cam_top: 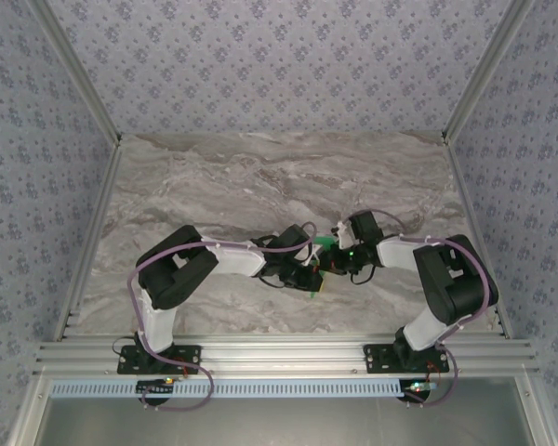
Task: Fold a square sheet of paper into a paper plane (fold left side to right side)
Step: Fold the wing for the fifth time at the center of the table.
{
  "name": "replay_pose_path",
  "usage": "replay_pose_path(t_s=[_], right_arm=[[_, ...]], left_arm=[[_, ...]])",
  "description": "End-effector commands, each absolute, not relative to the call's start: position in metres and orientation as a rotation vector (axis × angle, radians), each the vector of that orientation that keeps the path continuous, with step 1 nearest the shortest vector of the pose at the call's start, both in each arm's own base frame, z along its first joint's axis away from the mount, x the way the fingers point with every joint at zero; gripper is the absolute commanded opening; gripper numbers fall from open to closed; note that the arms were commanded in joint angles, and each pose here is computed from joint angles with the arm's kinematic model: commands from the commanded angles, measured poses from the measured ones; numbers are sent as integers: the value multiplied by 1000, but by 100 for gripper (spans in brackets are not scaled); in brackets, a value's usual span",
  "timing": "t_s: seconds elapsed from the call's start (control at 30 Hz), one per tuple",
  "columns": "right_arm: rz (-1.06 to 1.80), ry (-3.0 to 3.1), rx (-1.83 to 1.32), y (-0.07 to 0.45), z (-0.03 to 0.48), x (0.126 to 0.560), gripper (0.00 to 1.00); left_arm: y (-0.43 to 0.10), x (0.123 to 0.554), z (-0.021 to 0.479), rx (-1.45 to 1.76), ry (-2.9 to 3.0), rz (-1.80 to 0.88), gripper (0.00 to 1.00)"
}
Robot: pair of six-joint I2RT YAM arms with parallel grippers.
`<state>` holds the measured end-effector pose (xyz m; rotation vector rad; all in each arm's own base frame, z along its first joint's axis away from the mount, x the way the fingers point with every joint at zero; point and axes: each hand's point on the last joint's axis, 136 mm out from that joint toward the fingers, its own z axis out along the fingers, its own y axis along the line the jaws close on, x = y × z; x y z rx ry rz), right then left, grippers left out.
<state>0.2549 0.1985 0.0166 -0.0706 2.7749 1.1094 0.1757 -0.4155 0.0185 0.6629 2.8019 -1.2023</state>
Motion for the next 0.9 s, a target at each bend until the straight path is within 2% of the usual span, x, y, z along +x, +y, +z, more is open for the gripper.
replay_pose_path(t_s=[0.0,0.87], right_arm=[[970,2757,-65,179,8,280,5],[943,2736,32,135,8,344,5]], left_arm=[[-379,160,-30,591,2993,-997,0],[-377,158,-33,585,2999,-1011,0]])
